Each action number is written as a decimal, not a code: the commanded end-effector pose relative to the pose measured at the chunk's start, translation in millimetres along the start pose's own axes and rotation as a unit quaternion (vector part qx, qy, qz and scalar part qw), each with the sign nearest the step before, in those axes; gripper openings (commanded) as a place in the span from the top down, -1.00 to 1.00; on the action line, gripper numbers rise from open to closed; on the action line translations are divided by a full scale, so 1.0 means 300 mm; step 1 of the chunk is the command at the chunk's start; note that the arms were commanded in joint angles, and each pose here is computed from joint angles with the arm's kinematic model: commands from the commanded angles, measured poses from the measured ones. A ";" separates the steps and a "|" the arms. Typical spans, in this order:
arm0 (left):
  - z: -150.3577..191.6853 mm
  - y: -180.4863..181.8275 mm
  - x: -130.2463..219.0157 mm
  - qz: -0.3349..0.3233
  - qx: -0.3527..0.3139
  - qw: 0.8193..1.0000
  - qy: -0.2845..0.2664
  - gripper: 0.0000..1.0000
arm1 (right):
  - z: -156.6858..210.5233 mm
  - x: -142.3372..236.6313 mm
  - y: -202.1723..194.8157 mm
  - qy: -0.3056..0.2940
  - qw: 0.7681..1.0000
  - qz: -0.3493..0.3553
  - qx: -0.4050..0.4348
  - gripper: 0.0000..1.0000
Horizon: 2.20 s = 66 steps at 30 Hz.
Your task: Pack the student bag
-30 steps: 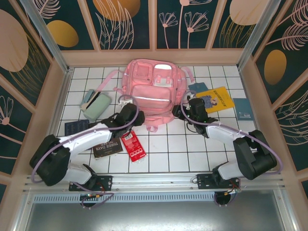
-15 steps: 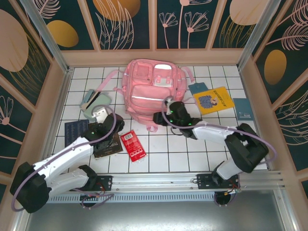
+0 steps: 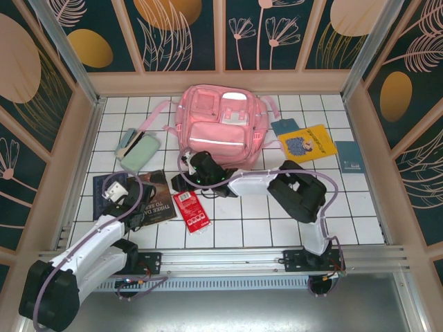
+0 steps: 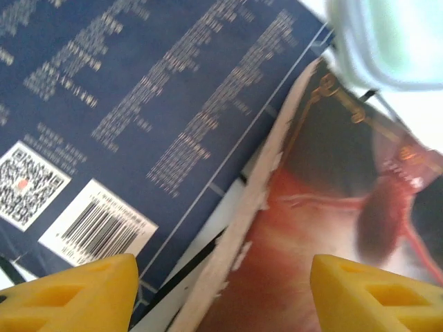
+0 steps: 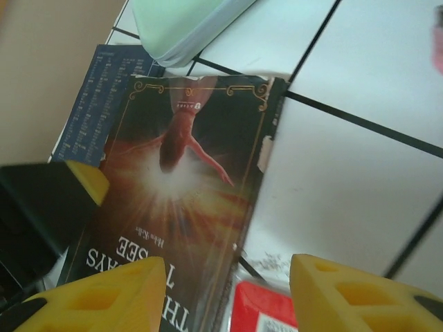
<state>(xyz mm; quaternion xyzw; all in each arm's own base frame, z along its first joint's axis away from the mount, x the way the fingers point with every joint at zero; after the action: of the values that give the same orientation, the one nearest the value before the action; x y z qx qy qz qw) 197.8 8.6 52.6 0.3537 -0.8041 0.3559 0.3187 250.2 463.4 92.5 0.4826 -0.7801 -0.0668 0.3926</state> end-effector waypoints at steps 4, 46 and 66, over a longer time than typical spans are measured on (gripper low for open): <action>0.072 -0.011 -0.032 0.028 0.027 0.998 0.054 -0.34 | 0.019 -0.094 0.019 0.035 0.999 -0.012 0.006 -0.03; 0.227 -0.033 -0.065 0.083 0.027 0.982 0.165 0.64 | 0.059 -0.145 0.182 0.097 0.964 -0.243 -0.054 0.04; 0.223 -0.042 -0.059 0.096 0.026 0.982 0.163 0.63 | 0.087 -0.035 0.315 0.121 0.938 -0.324 0.000 0.24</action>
<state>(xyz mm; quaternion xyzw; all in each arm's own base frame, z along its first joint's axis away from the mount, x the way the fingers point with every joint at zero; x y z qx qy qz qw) 223.8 -23.8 35.7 0.2514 -0.7957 0.4550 0.3108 279.5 490.3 62.4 0.5549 -0.6958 -0.1306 0.4369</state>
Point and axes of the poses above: each hand's point on the last joint's axis, 136 mm out from that joint toward the fingers, its own x axis back along the fingers, its own y axis along the line the jaws close on, z = x × y, the point moved 2 cm from there along x, back along the fingers, and after that the axes turned 11 degrees about x, right-handed, at the moved point
